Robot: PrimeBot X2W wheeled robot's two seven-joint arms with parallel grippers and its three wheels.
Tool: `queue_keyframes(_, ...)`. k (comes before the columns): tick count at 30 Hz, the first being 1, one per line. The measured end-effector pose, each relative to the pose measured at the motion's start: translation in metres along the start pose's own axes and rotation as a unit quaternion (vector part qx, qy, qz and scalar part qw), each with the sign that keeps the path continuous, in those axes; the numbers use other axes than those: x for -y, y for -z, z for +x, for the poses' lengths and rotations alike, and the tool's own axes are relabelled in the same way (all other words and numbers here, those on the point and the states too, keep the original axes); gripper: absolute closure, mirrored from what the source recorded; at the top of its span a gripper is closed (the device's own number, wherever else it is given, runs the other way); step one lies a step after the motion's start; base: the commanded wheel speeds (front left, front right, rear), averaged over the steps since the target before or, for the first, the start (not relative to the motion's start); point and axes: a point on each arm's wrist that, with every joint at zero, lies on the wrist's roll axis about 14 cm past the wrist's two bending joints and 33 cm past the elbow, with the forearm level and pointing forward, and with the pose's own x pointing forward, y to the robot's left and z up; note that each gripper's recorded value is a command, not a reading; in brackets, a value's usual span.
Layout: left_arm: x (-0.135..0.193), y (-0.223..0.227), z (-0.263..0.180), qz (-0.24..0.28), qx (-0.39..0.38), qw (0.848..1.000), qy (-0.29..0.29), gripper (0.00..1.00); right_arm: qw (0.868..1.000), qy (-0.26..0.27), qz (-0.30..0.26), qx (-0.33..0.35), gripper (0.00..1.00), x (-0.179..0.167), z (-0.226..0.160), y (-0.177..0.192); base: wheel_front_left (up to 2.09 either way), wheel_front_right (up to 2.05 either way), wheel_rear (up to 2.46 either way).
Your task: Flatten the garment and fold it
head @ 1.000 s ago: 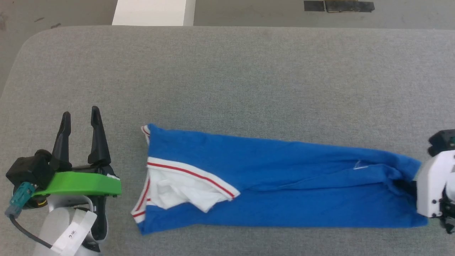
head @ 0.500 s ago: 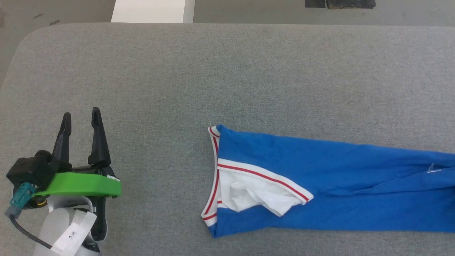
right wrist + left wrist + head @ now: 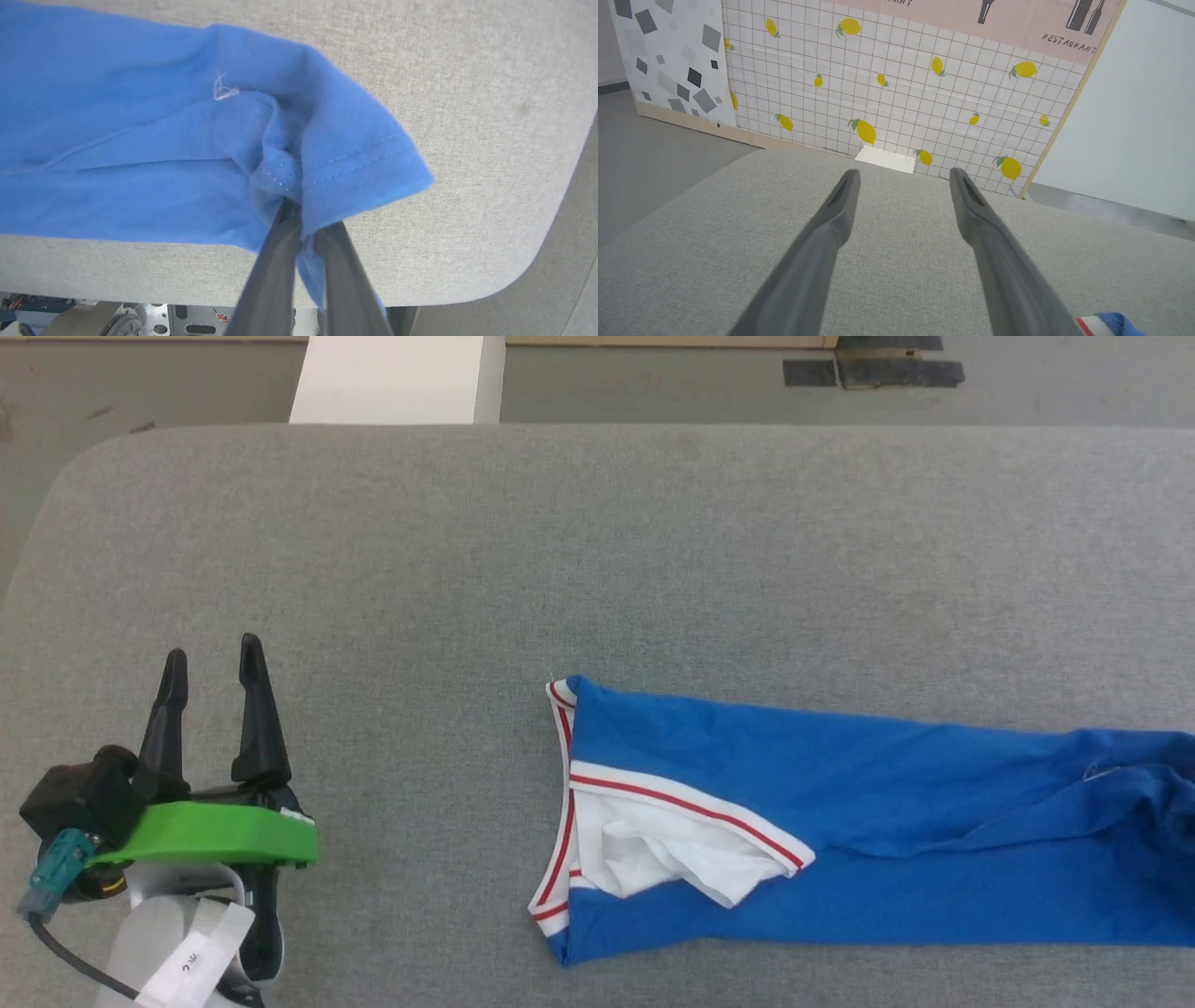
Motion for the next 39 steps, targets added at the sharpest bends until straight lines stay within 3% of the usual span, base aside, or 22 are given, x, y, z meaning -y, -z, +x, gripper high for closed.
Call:
queue_keyframes(8, 0.004, -0.007, -0.007, -0.003, 0.007, 1.0, 0.005, 0.0, 0.994, -0.073, -0.074, 0.023, 1.0, -0.062, -0.033, -0.013, 0.0, 0.0, 0.0)
queue_keyframes(14, 0.004, -0.011, -0.012, -0.005, 0.01, 1.0, 0.003, 0.0, 0.981, -0.143, -0.122, 0.043, 1.0, -0.122, -0.038, -0.023, 0.0, 0.0, 0.0)
queue_keyframes(24, -0.006, -0.015, -0.022, -0.004, 0.013, 1.0, -0.012, 0.0, 0.938, -0.27, -0.204, 0.079, 1.0, -0.239, -0.044, -0.038, 0.0, 0.0, 0.0)
queue_keyframes(31, -0.015, -0.014, -0.028, -0.003, 0.01, 1.0, -0.026, 0.0, 0.909, -0.325, -0.244, 0.092, 1.0, -0.301, -0.044, -0.042, 0.0, 0.0, 0.0)
queue_keyframes(39, -0.021, -0.005, -0.031, -0.006, -0.002, 0.999, -0.039, 0.0, 0.893, -0.348, -0.267, 0.103, 1.0, -0.343, -0.03, -0.048, 0.0, 0.0, 0.0)
